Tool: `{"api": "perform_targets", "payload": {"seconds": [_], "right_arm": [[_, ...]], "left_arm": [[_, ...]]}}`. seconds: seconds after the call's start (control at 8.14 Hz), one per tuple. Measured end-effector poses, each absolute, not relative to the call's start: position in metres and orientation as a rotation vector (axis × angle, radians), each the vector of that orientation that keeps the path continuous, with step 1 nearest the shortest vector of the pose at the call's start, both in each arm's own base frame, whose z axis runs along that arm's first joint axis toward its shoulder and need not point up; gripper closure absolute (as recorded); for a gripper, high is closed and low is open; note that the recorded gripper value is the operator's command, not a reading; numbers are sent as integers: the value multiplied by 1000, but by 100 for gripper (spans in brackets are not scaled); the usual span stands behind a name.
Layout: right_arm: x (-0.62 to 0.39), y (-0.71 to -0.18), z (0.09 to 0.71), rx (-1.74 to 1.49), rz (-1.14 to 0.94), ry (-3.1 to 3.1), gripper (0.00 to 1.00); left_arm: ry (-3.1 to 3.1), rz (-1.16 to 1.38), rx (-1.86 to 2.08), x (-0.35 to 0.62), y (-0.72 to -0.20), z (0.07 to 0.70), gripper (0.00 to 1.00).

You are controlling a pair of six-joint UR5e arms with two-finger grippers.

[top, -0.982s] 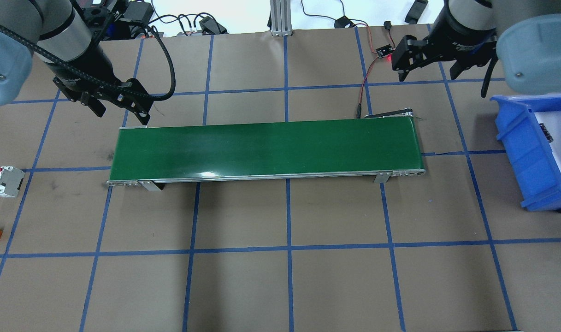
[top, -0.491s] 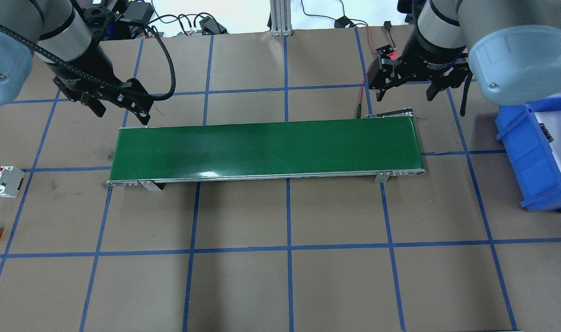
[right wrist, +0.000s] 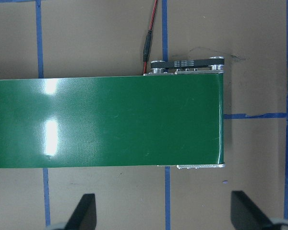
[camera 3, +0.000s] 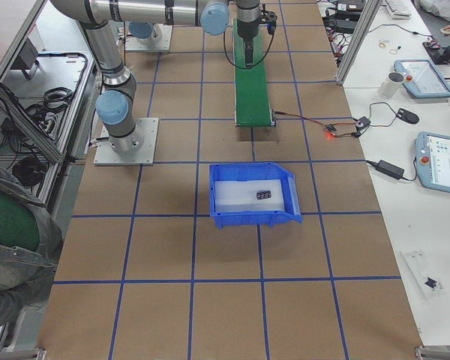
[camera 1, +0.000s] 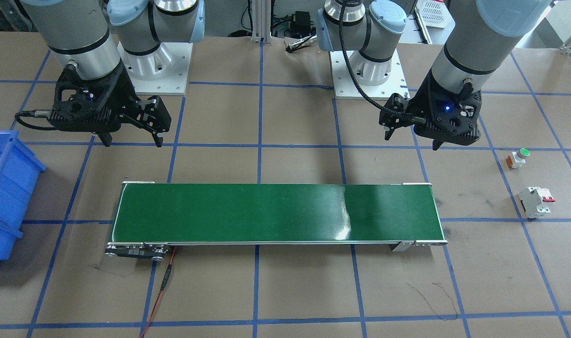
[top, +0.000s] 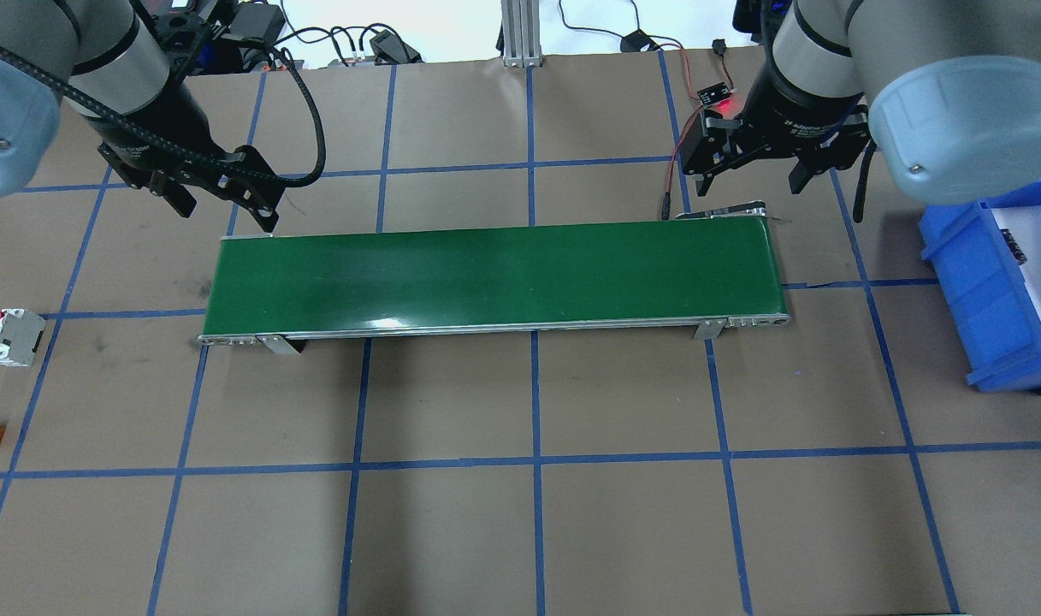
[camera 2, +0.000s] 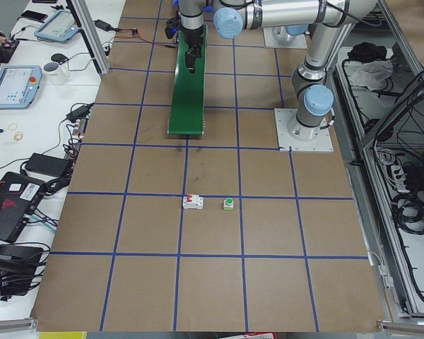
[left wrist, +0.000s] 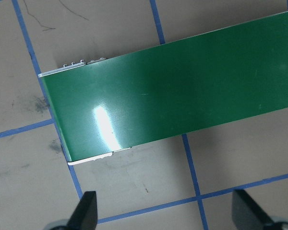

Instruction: Move capacitor from left to right

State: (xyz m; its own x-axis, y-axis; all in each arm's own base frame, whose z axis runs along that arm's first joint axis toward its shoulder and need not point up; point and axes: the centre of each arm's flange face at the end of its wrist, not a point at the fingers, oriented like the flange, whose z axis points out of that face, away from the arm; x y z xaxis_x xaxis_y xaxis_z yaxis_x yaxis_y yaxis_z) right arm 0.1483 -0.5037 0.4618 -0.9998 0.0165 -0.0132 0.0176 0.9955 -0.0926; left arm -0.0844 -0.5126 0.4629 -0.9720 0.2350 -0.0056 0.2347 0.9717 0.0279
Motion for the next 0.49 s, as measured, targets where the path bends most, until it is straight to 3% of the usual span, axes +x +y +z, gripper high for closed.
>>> {"api": "perform_targets", "payload": {"seconds": [0.49], "right_arm": [[148,-504,462,23,-148,3132,0]], "left_arm": [[3111,43,370,-84,-513,463,0]]}}
